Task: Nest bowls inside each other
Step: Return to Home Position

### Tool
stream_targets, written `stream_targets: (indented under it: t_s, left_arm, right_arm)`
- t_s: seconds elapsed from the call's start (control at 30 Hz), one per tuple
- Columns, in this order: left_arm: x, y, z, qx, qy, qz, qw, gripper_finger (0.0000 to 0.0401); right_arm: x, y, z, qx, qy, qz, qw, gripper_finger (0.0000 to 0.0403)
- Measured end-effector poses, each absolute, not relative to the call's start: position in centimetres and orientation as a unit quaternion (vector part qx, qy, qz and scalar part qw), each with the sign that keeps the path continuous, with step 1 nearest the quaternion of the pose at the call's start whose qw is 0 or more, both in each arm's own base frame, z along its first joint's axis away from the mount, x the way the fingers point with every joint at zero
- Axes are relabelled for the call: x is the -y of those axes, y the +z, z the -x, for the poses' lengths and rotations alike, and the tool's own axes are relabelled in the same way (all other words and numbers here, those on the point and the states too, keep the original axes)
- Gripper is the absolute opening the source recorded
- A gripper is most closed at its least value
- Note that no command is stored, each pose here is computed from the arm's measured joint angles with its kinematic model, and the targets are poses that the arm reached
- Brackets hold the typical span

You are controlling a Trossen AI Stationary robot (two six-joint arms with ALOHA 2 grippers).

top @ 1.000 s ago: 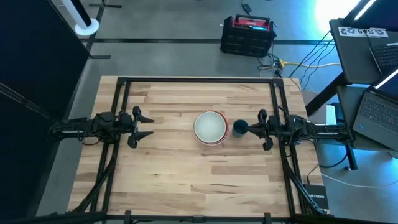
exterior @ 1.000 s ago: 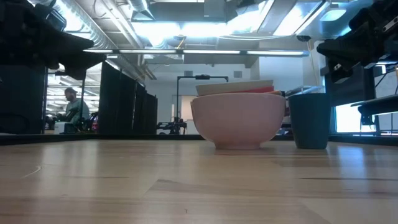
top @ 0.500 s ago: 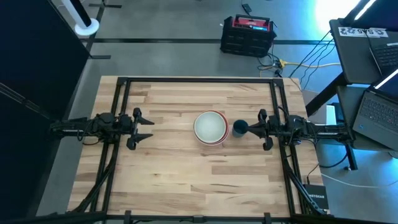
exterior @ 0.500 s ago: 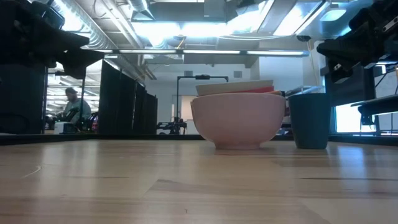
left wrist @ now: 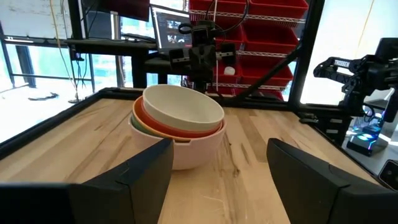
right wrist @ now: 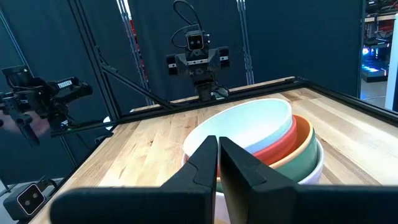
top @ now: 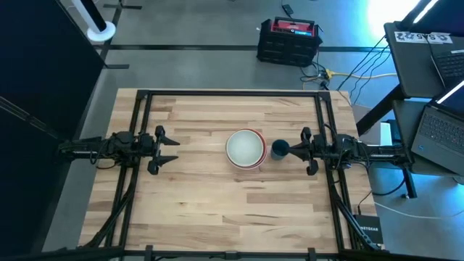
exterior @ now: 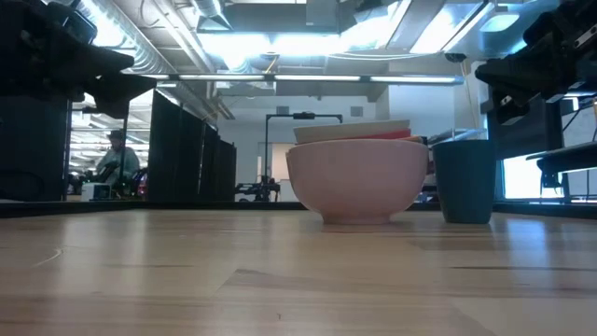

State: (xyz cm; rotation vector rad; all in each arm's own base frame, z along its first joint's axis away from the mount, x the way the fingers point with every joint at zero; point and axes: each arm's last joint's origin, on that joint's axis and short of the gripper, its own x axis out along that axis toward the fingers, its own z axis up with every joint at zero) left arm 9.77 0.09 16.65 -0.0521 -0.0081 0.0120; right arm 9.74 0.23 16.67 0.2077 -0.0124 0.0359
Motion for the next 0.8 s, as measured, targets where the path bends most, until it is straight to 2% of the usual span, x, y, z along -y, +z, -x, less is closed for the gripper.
stream_targets:
  t_s: [0.8]
  left_arm:
    - [-0.09, 16.64, -9.77, 0.004, 0.006, 0.026, 1.000, 0.0243]
  right_arm:
    - [-0.23, 16.66, -9.74, 0.006, 0.018, -0.095, 0.995, 0.0000]
